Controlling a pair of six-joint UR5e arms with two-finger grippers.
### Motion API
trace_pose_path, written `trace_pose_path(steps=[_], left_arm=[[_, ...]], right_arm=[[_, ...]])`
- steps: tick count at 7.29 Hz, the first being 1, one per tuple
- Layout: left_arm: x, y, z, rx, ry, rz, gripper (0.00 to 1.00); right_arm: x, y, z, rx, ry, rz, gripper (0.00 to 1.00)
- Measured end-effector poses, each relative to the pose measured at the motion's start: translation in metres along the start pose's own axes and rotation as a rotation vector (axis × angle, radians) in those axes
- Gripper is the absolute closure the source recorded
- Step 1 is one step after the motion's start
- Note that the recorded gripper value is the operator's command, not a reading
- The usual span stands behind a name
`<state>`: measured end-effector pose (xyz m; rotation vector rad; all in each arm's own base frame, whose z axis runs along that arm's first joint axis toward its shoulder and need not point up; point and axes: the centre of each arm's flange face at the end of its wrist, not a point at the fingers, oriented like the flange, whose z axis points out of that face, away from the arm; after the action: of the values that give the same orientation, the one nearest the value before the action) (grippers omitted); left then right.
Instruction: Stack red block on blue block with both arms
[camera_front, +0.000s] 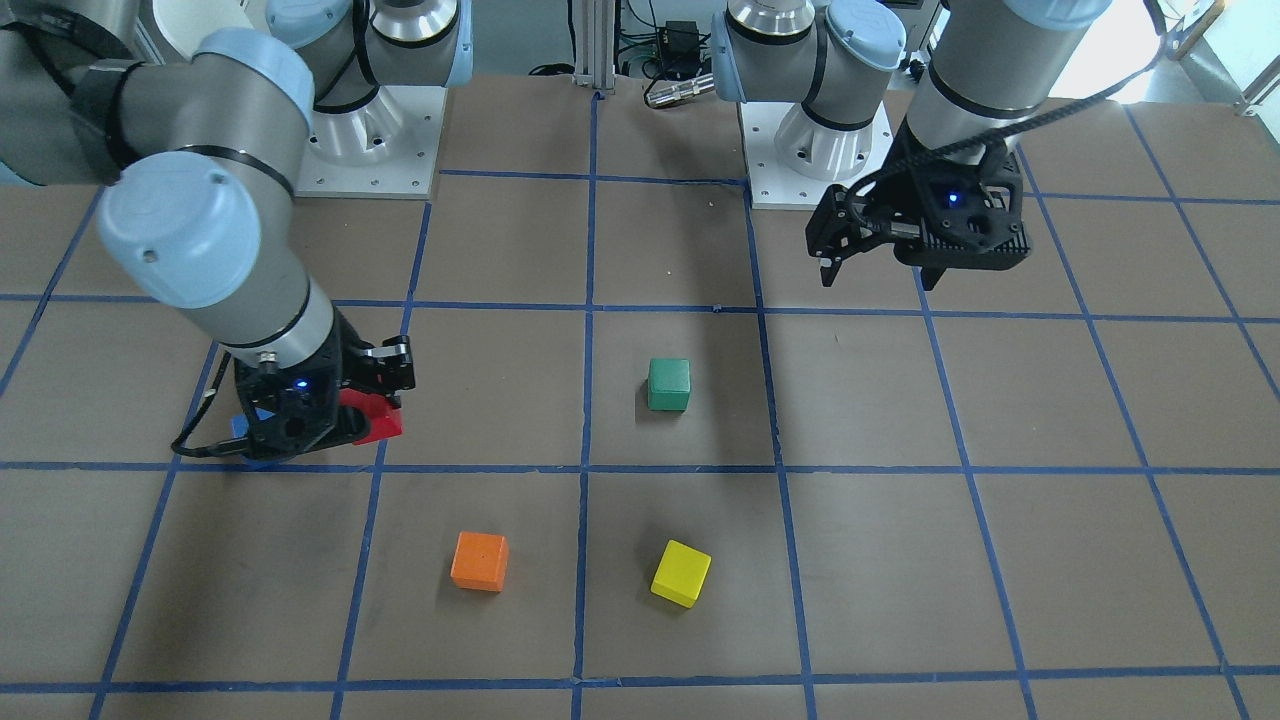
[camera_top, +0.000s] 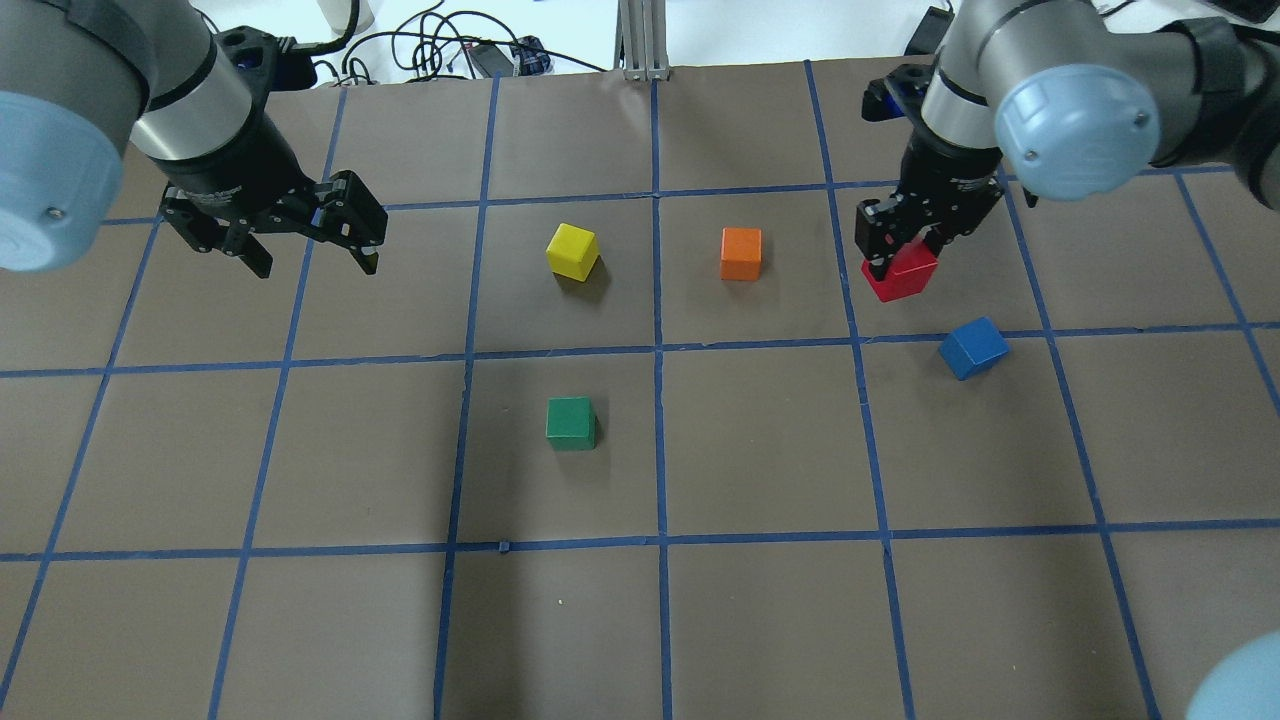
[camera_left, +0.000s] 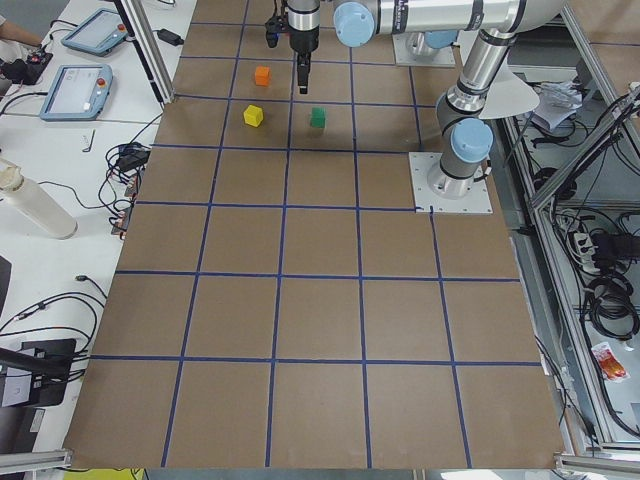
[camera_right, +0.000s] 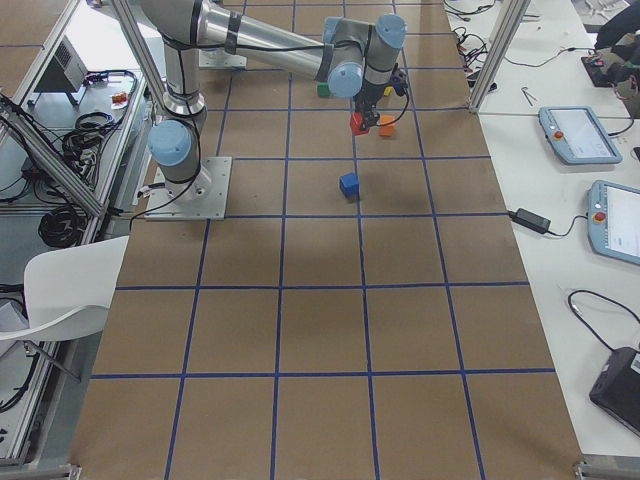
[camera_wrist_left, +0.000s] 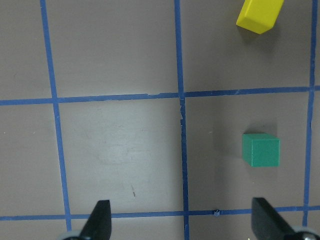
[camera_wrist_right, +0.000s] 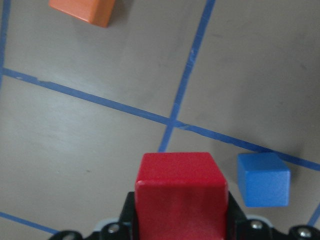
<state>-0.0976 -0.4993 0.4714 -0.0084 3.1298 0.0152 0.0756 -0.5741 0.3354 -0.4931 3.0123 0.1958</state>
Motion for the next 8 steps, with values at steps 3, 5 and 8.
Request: trace_pose_path(steps=[3,5,8], left_arm=[[0.033,0.007,-0.033,0.001,0.004,0.031,0.0],[0.069,0.027,-0.036,0.006,0.0,0.089,0.0],[0.062,0.039,-0.04,0.02,0.02,0.148,0.0]], right_arm=[[0.063,0.022,0.016,-0.028,0.035,-0.122,1.0],[0.075,0.029,0.036,-0.006,0.079,-0.162,1.0],[0.077,0.033,0.059,0.002,0.085,-0.162,1.0]])
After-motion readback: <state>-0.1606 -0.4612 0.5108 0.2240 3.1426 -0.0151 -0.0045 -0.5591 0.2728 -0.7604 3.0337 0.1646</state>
